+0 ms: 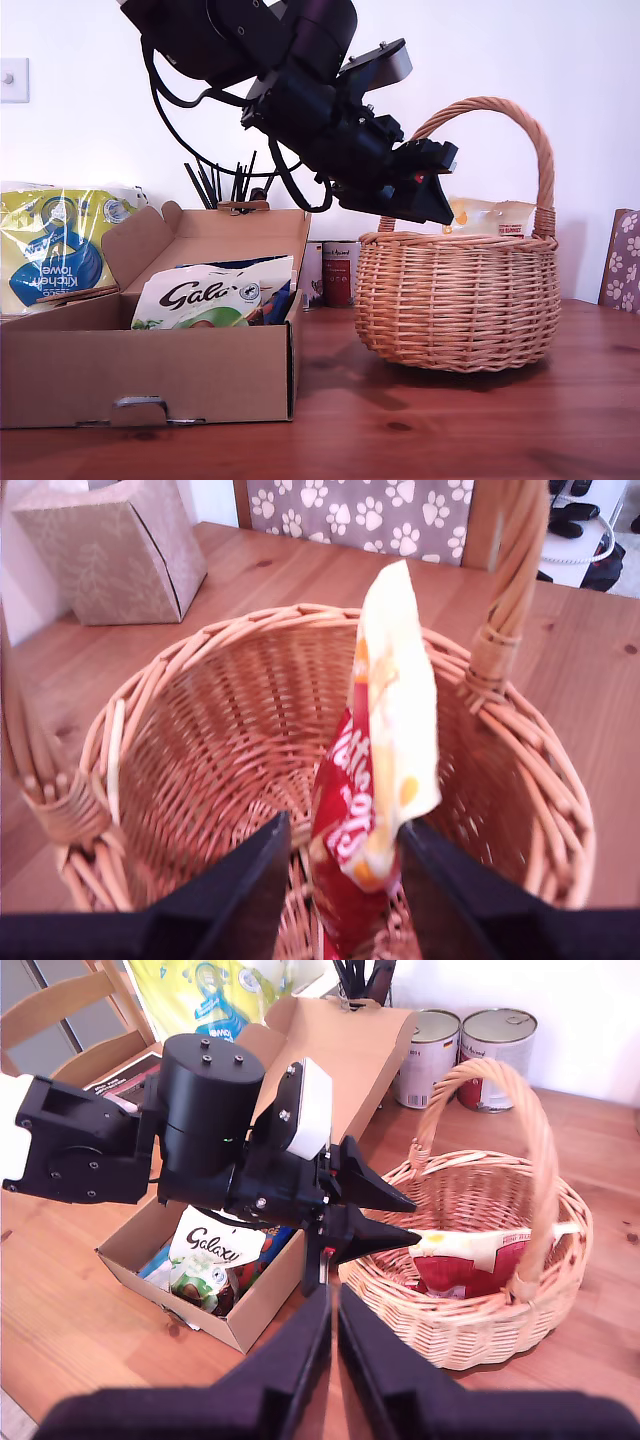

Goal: Move the bags of Easter eggs from the cardboard box on the left into the woven basket on the right side.

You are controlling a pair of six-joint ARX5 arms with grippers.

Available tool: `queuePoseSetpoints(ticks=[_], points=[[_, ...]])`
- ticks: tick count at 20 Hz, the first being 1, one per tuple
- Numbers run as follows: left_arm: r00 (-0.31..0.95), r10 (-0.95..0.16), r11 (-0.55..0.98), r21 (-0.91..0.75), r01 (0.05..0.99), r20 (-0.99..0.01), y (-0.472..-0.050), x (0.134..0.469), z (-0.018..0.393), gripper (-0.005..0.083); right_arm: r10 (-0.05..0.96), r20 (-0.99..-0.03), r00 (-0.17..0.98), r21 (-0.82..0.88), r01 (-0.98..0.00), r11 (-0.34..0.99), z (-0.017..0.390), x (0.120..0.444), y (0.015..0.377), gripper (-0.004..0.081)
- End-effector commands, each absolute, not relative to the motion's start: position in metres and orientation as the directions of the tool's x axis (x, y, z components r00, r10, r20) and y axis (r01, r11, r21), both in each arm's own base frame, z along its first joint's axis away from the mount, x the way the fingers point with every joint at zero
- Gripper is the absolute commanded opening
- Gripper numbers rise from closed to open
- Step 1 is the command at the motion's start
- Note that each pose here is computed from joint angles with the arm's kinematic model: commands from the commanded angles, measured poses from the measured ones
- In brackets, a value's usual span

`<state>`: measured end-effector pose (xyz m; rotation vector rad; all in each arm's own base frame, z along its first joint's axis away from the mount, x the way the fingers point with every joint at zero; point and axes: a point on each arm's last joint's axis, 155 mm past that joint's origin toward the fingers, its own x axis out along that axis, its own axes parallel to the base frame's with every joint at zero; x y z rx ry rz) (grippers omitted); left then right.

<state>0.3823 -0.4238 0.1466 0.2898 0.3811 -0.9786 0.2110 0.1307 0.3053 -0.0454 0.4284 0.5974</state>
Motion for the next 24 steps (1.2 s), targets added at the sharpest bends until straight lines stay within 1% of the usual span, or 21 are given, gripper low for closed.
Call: queuePoseSetpoints(ticks=[1,2,3,5,6,9,13,14,17,20,24], points=[[0.52,-0.766,0.53,0.088,0.844,-0.377,-0.42,0.377,0.19,0.0321,0.537,-0.408,0.738,0.085,-0.555,0.827,0.303,0.21,0.131,-0.0012],[0.521,-0.766,0.53,0.088,0.843,-0.377,-0.415,0.372,0.203,0.0292,0.537,-0.411,0.737,0.085,-0.555,0.827,0.303,0.21,0.131,-0.0012],[0.521,-0.765,0.53,0.089,0.843,-0.379,-0.408,0.366,0.216,0.0224,0.538,-0.411,0.736,0.086,-0.556,0.827,0.302,0.209,0.131,-0.0012],[0.528,-0.759,0.532,0.104,0.84,-0.38,-0.391,0.356,0.24,0.0007,0.538,-0.411,0.736,0.086,-0.557,0.826,0.303,0.209,0.131,-0.0012],[0.535,-0.753,0.539,0.107,0.836,-0.383,-0.382,0.352,0.25,-0.0017,0.54,-0.409,0.735,0.086,-0.559,0.825,0.303,0.209,0.132,-0.0012],[0.558,-0.717,0.576,0.098,0.812,-0.418,-0.345,0.348,0.267,-0.0019,0.548,-0.405,0.732,0.087,-0.566,0.82,0.304,0.209,0.133,-0.0012],[0.573,-0.636,0.635,0.072,0.769,-0.517,-0.291,0.344,0.262,-0.0019,0.547,-0.406,0.732,0.087,-0.565,0.82,0.304,0.209,0.133,-0.0012],[0.58,-0.625,0.646,0.07,0.76,-0.523,-0.282,0.342,0.264,-0.0019,0.547,-0.406,0.732,0.087,-0.565,0.82,0.304,0.209,0.133,-0.0012],[0.612,-0.617,0.67,0.077,0.738,-0.496,-0.259,0.332,0.272,-0.002,0.549,-0.396,0.736,0.083,-0.567,0.82,0.306,0.21,0.134,-0.0012],[0.616,-0.595,0.691,0.062,0.72,-0.517,-0.234,0.31,0.252,-0.0019,0.553,-0.373,0.745,0.075,-0.57,0.818,0.312,0.212,0.135,-0.0012],[0.629,-0.542,0.74,0.037,0.671,-0.557,-0.197,0.289,0.215,-0.0019,0.559,-0.377,0.738,0.079,-0.576,0.814,0.311,0.211,0.136,-0.0012]])
